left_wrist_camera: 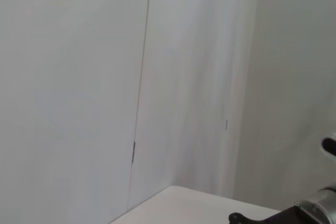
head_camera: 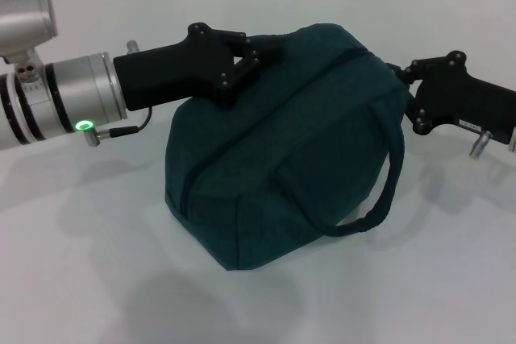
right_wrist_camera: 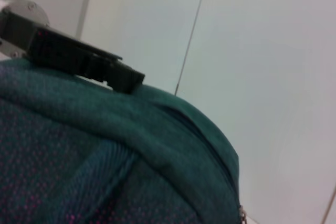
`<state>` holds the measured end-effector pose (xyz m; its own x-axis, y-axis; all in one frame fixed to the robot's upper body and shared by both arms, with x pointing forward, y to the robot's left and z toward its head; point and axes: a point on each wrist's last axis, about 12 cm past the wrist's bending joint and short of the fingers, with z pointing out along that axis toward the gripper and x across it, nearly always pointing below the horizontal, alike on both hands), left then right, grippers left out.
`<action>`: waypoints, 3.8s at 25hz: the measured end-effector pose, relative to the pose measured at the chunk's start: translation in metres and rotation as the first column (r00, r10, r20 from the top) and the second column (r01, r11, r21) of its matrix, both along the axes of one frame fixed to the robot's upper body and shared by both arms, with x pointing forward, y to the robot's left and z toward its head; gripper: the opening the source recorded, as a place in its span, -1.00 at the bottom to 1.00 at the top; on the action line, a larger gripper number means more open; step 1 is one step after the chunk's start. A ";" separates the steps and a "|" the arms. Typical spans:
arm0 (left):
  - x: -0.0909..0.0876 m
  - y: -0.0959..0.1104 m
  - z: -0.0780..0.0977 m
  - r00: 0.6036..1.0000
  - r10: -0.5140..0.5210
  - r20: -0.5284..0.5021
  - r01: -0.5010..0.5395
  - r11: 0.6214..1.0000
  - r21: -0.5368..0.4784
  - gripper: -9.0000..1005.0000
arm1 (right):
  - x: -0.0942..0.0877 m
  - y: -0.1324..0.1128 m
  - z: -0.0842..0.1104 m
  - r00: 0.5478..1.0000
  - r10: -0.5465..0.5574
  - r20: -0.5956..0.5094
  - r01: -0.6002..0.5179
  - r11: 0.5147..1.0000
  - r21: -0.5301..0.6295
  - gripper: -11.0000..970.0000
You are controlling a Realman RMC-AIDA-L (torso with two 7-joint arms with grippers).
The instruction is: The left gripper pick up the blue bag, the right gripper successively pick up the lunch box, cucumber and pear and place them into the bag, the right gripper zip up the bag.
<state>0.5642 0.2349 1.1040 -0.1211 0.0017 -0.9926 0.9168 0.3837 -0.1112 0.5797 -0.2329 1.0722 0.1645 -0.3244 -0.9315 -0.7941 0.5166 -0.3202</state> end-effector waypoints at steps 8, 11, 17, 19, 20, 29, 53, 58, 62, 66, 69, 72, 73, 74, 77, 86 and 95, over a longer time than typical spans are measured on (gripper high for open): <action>0.001 -0.001 0.001 1.000 0.000 0.000 0.000 1.000 -0.005 -0.94 | -0.001 -0.006 -0.009 0.999 -0.039 -0.036 0.038 0.999 -0.026 -0.91; 0.002 -0.002 0.002 1.000 -0.001 -0.001 0.001 1.000 -0.007 -0.93 | -0.002 -0.008 -0.011 0.997 -0.064 -0.036 0.064 0.998 -0.018 -0.91; -0.004 -0.010 -0.004 1.000 -0.006 0.020 0.006 1.000 -0.013 -0.93 | -0.001 -0.011 -0.005 0.996 -0.089 -0.023 0.090 0.995 0.043 -0.83; -0.006 -0.011 -0.006 1.000 0.000 0.027 0.001 1.000 -0.017 -0.92 | -0.001 -0.011 -0.002 0.997 -0.082 -0.014 0.083 0.995 0.061 -0.78; -0.006 -0.011 -0.007 1.000 0.007 0.025 -0.007 1.000 -0.025 -0.92 | 0.000 -0.010 -0.001 0.997 -0.082 -0.009 0.083 0.994 0.067 -0.75; -0.022 0.011 -0.007 0.984 0.158 0.086 -0.139 0.971 -0.192 -0.42 | 0.003 -0.018 0.018 0.990 -0.135 0.043 0.123 0.969 0.214 -0.35; -0.085 0.025 -0.031 0.961 0.168 0.221 -0.101 0.953 -0.286 0.78 | -0.033 0.015 0.049 0.902 0.398 0.169 -0.426 0.884 0.193 0.68; -0.084 0.025 -0.030 0.960 0.169 0.223 -0.101 0.952 -0.289 0.78 | -0.035 0.006 0.048 0.918 0.350 0.189 -0.385 0.900 0.205 0.68; -0.083 0.024 -0.029 0.961 0.167 0.222 -0.098 0.952 -0.290 0.78 | -0.036 -0.005 0.043 0.937 0.309 0.165 -0.338 0.920 0.197 0.67; -0.082 0.023 -0.029 0.960 0.165 0.225 -0.095 0.952 -0.291 0.78 | -0.036 -0.020 0.037 0.966 0.213 0.145 -0.240 0.950 0.202 0.67; -0.077 0.020 -0.026 0.962 0.156 0.226 -0.086 0.953 -0.291 0.78 | -0.036 -0.030 0.035 0.980 0.140 0.143 -0.171 0.958 0.230 0.66; -0.070 0.017 -0.025 0.964 0.150 0.220 -0.083 0.955 -0.285 0.78 | -0.036 -0.031 0.034 0.982 0.129 0.141 -0.159 0.959 0.234 0.66; -0.068 0.016 -0.024 0.966 0.145 0.212 -0.082 0.956 -0.283 0.78 | -0.036 -0.031 0.033 0.982 0.129 0.141 -0.159 0.959 0.233 0.66; -0.066 0.014 -0.024 0.969 0.139 0.202 -0.079 0.957 -0.280 0.78 | -0.036 -0.031 0.033 0.982 0.129 0.142 -0.159 0.960 0.232 0.66; -0.063 0.011 -0.025 0.977 0.119 0.177 -0.068 0.960 -0.273 0.78 | -0.036 -0.030 0.033 0.981 0.127 0.148 -0.159 0.960 0.231 0.66; -0.063 0.010 -0.028 0.977 0.130 0.171 -0.082 0.962 -0.260 0.78 | -0.040 -0.033 0.033 0.976 0.066 0.209 -0.128 0.946 0.299 0.65; -0.068 0.007 -0.034 0.963 0.178 0.205 -0.119 0.956 -0.267 0.78 | -0.044 -0.035 0.030 0.968 0.003 0.252 -0.091 0.937 0.337 0.64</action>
